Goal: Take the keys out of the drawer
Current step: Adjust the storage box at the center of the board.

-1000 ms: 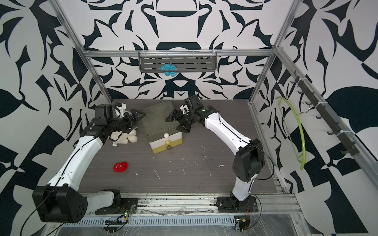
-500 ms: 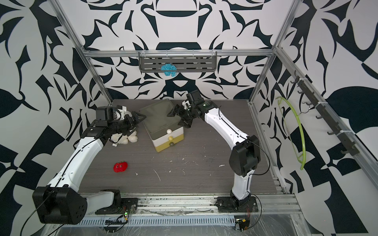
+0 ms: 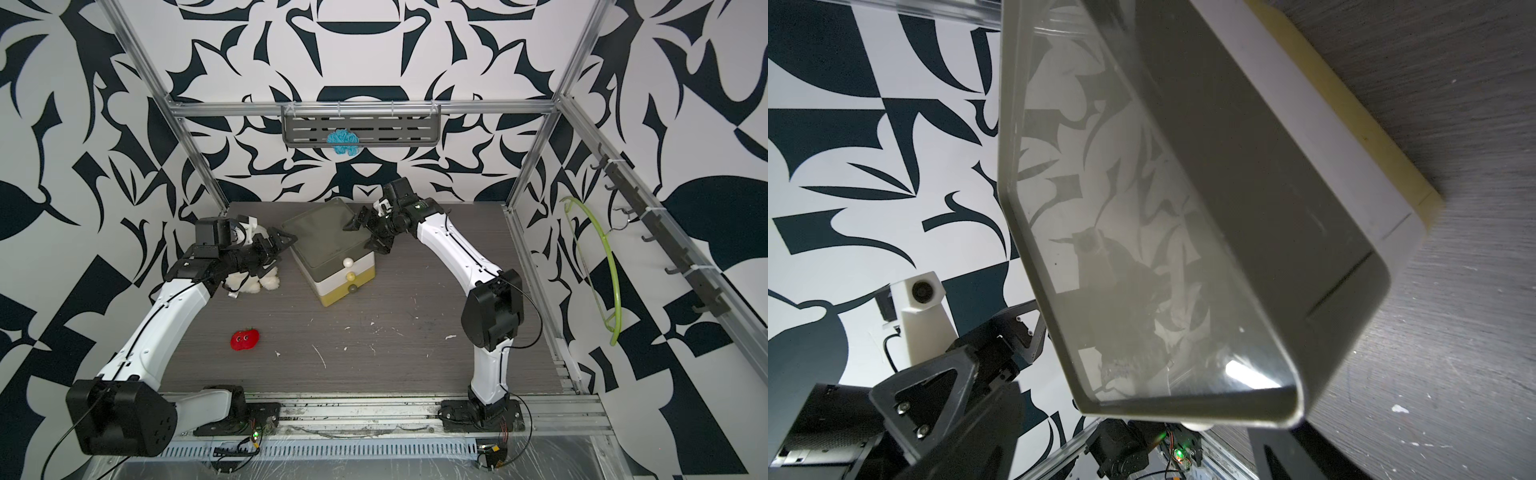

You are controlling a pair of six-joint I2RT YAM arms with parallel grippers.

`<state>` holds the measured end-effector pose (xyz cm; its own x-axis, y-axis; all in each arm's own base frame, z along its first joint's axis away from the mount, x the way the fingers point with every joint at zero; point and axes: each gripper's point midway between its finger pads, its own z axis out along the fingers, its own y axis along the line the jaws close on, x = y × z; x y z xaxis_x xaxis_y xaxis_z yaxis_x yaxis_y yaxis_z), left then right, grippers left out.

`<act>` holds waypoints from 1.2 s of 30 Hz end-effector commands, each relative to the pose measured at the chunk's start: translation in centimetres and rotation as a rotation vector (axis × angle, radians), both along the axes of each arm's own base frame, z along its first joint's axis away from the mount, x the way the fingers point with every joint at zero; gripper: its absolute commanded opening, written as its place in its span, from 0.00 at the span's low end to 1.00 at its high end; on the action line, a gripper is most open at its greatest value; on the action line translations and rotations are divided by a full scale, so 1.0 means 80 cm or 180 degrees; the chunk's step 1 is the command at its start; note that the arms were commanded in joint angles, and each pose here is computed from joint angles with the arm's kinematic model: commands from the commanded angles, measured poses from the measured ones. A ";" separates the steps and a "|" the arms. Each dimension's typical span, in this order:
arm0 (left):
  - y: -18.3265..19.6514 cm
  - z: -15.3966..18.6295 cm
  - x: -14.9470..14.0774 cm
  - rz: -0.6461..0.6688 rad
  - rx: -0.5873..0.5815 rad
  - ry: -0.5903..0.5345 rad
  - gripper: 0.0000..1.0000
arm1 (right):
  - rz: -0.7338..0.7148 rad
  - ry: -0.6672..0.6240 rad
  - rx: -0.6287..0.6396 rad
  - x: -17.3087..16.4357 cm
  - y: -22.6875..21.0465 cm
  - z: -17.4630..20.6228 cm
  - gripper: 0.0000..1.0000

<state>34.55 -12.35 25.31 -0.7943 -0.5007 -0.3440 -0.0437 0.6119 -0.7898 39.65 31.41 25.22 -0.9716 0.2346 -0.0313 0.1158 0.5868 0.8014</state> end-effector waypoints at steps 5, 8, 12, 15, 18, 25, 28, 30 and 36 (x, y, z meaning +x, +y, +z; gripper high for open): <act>-0.001 -0.002 -0.011 -0.0018 -0.0008 0.0012 0.99 | -0.0086 -0.0686 0.0088 0.053 -0.003 0.033 0.89; -0.001 -0.001 -0.012 -0.0018 -0.0009 0.0000 0.99 | -0.0076 -0.0680 0.0058 0.052 -0.006 0.030 0.89; 0.000 0.001 -0.015 -0.0013 -0.0011 -0.0013 0.99 | -0.0061 -0.0661 -0.0005 0.043 -0.012 0.028 0.89; 0.000 0.003 -0.018 -0.0013 -0.0012 -0.0025 0.99 | -0.0085 -0.0660 -0.0030 0.033 -0.021 0.030 0.89; 0.000 0.008 -0.019 -0.0014 -0.0011 -0.0063 0.99 | -0.0119 -0.0656 -0.0067 0.019 -0.034 0.030 0.89; -0.004 0.035 -0.021 -0.0076 -0.0033 -0.0210 0.99 | -0.0159 -0.0696 -0.0129 -0.030 -0.065 0.036 0.89; -0.012 0.050 -0.018 -0.0150 -0.0047 -0.0284 0.99 | -0.0128 -0.0668 -0.0075 -0.052 -0.071 0.026 0.89; -0.022 0.058 -0.014 -0.0236 -0.0045 -0.0314 0.99 | -0.0067 -0.0710 0.0105 -0.066 -0.068 0.025 0.89; -0.066 0.068 0.005 -0.0549 -0.0016 -0.0337 0.97 | -0.0022 -0.0621 0.0358 -0.087 -0.052 -0.001 0.83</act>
<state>34.46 -16.04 30.94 -0.8014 -0.4152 -0.4306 0.1160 0.5983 -0.7928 32.41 25.64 23.53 -0.9508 0.2685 -0.1545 0.0268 0.5680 0.8226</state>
